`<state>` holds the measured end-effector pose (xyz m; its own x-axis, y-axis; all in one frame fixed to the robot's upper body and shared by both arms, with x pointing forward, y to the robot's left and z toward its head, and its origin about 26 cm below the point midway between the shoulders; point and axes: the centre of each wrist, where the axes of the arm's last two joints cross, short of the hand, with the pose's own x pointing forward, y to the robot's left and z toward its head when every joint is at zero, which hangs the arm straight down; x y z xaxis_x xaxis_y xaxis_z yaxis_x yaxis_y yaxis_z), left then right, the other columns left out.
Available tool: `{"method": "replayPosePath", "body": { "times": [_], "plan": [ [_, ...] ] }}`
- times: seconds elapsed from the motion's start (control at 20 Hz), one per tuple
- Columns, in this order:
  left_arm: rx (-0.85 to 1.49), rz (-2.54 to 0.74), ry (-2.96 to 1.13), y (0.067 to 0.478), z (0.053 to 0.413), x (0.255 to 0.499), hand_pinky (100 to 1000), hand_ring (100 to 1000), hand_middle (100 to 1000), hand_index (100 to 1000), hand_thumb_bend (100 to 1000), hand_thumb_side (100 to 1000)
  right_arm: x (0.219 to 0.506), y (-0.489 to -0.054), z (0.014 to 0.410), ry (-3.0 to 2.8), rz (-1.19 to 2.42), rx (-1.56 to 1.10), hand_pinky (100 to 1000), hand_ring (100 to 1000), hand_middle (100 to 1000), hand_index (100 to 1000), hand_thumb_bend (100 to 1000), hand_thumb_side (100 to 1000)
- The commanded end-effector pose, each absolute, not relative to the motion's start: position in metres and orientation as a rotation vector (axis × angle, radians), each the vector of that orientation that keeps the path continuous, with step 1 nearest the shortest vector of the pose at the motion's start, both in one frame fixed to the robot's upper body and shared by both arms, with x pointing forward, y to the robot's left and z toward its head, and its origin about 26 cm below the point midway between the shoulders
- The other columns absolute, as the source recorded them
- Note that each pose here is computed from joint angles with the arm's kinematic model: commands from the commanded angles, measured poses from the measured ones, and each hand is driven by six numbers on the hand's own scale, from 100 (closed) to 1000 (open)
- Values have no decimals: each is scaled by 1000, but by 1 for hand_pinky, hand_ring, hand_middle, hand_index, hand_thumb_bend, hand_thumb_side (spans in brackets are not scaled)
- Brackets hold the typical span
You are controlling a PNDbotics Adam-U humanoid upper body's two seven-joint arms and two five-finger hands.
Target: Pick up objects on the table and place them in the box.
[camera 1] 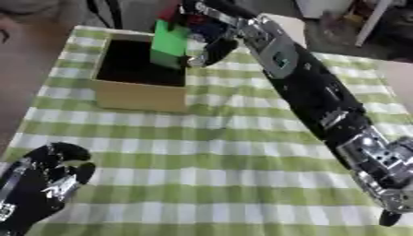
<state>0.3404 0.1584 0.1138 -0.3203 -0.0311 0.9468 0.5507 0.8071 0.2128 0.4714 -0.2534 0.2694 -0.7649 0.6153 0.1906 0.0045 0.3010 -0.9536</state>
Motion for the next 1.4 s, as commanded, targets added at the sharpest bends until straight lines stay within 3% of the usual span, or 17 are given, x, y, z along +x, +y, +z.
{"method": "replayPosePath", "body": {
  "times": [0.05,0.25,0.35,0.85,1.4],
  "plan": [
    [-412,-642,-1840,154,122,341,535,710,600,637,493,271,472,-245,278,-2049,1540,-568,809,688,574,805,424,167],
    [-413,-643,-1841,154,122,341,536,710,600,637,493,271,473,-239,272,-2024,1590,-535,833,746,758,872,443,245],
    [-412,-643,-1841,154,122,341,536,710,600,637,493,272,473,-238,271,-2022,1593,-523,835,754,795,885,443,260],
    [-394,-630,-1837,158,119,341,535,710,599,637,491,273,467,-247,271,-2048,1563,-517,829,748,770,871,446,246],
    [-321,-532,-1820,176,106,339,536,710,599,637,488,271,433,-277,267,-2151,1330,-442,805,726,719,849,371,202]
  ]
}}
